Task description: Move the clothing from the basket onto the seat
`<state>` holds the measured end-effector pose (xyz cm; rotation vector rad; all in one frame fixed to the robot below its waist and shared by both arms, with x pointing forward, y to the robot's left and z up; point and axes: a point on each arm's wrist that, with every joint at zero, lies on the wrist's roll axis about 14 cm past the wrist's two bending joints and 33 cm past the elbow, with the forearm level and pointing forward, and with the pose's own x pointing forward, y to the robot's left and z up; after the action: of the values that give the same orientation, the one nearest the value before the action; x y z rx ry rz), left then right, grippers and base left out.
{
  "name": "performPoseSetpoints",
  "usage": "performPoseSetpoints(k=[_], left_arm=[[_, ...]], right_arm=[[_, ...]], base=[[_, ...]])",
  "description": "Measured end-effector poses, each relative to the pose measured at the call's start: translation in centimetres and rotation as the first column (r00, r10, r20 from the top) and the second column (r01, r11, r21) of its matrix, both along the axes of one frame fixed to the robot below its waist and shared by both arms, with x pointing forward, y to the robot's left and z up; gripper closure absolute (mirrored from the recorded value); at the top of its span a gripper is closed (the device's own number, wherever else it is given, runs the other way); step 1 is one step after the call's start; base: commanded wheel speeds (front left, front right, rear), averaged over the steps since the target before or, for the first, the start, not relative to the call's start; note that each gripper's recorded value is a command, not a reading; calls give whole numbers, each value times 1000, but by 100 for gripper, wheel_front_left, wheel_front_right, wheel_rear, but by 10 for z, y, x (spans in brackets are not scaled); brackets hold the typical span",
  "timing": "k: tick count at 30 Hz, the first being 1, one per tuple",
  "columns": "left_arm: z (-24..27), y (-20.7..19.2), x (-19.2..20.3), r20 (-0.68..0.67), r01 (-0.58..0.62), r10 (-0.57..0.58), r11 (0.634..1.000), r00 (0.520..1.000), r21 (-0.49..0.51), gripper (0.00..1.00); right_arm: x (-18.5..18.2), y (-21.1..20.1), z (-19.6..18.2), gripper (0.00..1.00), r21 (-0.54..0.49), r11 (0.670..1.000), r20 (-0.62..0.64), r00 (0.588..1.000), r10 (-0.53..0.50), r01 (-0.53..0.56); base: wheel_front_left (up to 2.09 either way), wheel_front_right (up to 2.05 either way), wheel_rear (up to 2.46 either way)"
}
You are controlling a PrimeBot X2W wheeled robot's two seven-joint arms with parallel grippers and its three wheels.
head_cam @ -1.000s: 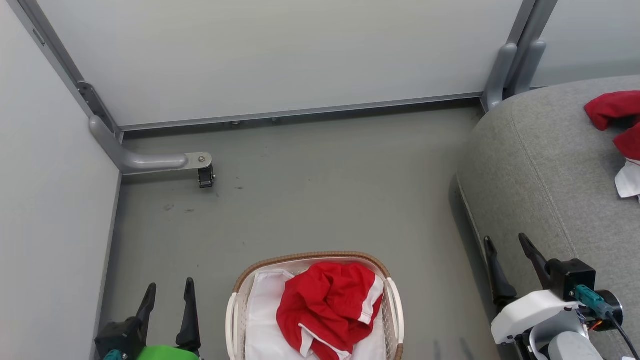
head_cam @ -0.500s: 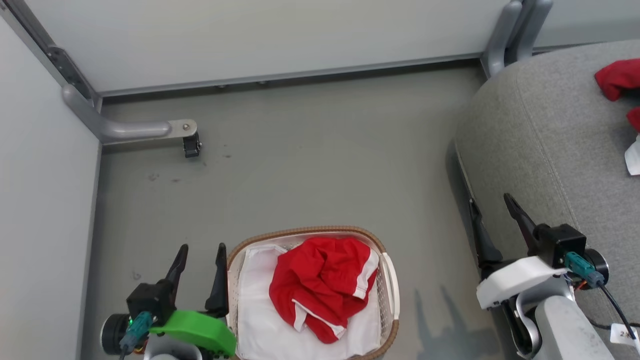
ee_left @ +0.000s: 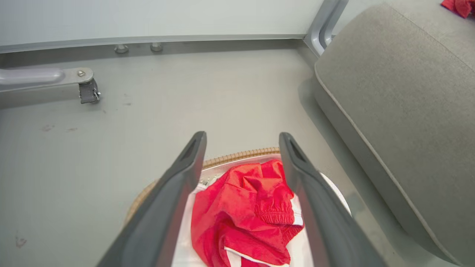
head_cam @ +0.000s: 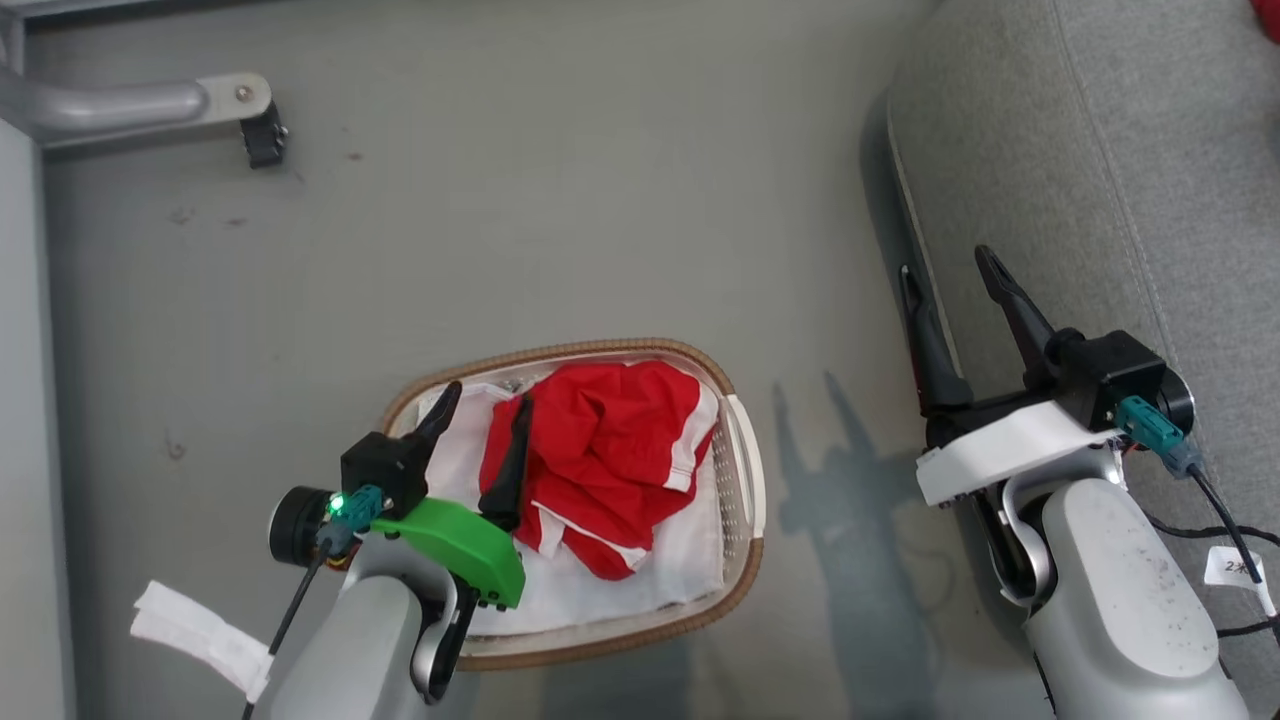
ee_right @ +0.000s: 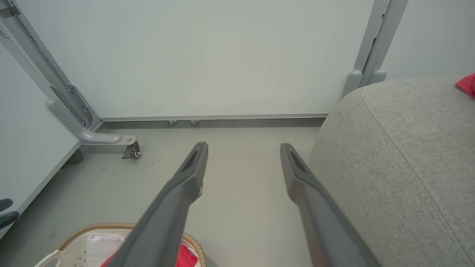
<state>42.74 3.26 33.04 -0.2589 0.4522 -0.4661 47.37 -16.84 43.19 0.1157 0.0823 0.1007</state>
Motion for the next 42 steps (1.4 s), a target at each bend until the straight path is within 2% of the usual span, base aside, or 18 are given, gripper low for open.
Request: performPoseSetpoints(k=[8, 18, 27, 36, 42], left_arm=[[-62, -25, 4, -152, 111, -109, 994, 982, 6, 0], [-135, -46, -9, -308, 271, -248, 962, 918, 35, 0], [-189, -33, -7, -420, 296, -230, 950, 878, 96, 0], [-209, -50, -17, -470, 322, -259, 945, 844, 56, 0], [-222, -56, -27, -495, 372, -300, 927, 816, 51, 0]], right_arm=[[13, -10, -31, 0, -2, 1000, -54, 998, -19, 18], [13, -21, -76, 0, -27, 999, -144, 989, -38, 35], [7, -29, -106, 0, -52, 998, -212, 976, -53, 43], [0, -38, -123, 0, -61, 996, -254, 964, -74, 61], [-2, -40, -131, 0, -58, 996, -270, 959, -81, 68]], base=[[0, 0, 0], [0, 0, 0], [0, 0, 0], [0, 0, 0], [0, 0, 0]])
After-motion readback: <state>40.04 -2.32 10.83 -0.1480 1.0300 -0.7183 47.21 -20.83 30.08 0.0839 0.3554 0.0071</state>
